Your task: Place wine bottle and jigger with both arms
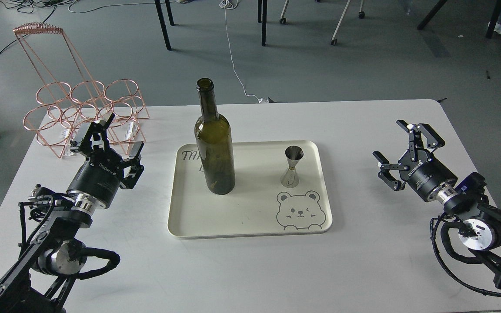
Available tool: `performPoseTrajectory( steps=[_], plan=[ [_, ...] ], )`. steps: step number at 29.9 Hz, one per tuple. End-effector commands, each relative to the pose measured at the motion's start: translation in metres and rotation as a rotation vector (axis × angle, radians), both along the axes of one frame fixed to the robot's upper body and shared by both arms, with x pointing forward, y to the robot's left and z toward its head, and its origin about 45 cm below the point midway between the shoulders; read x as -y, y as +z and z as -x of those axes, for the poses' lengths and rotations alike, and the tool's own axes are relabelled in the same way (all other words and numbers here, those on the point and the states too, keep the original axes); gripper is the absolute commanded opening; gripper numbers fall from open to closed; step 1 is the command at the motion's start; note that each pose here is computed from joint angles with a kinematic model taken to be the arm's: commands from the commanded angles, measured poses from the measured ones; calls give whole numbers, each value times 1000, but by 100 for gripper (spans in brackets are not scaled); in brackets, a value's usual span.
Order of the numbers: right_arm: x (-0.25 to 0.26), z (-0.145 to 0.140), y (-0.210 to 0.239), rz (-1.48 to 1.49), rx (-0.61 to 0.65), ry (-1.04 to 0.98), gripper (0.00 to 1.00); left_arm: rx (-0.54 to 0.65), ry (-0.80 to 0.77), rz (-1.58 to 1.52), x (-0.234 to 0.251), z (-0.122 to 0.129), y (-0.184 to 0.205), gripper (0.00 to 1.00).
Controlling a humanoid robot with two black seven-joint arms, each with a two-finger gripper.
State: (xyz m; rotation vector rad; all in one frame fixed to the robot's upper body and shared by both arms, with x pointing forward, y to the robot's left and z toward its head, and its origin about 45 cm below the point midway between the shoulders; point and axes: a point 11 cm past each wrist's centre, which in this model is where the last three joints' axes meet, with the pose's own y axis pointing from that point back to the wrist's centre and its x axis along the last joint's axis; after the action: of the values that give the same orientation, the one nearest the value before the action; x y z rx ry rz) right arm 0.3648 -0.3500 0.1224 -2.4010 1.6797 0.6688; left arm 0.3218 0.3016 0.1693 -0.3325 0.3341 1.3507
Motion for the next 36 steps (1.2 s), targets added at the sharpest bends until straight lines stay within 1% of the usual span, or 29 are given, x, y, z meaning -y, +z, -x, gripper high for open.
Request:
performPoseTrajectory(
  steps=[1,6,11,14,16,21,23,25,27,29,36],
  plan=[
    [-2,1,-1,8,-1,11,99,1,-1,3,0,1,0,98],
    [-10,4,-3,57,4,71,99,2,-8,4,0,1,0,98],
    [-31,8,4,121,37,201,99,4,-8,8,-1,0,1,98],
    [-29,9,11,192,59,257,99,6,-8,2,-2,0,1,98],
    [-29,9,11,192,60,257,99,6,-8,2,-2,0,1,98],
    [-22,14,31,297,106,351,99,78,25,-1,-14,1,11,98],
    [-25,19,38,375,135,432,99,142,44,11,-16,2,18,98],
    [-33,30,39,489,167,557,99,171,54,19,-17,2,21,98],
    [-40,37,41,628,223,629,99,169,48,16,-15,2,21,98],
    [-46,42,41,761,296,653,99,164,45,9,-14,1,21,98],
    [-49,39,40,1171,572,617,99,158,43,7,-14,2,19,98]
  ],
)
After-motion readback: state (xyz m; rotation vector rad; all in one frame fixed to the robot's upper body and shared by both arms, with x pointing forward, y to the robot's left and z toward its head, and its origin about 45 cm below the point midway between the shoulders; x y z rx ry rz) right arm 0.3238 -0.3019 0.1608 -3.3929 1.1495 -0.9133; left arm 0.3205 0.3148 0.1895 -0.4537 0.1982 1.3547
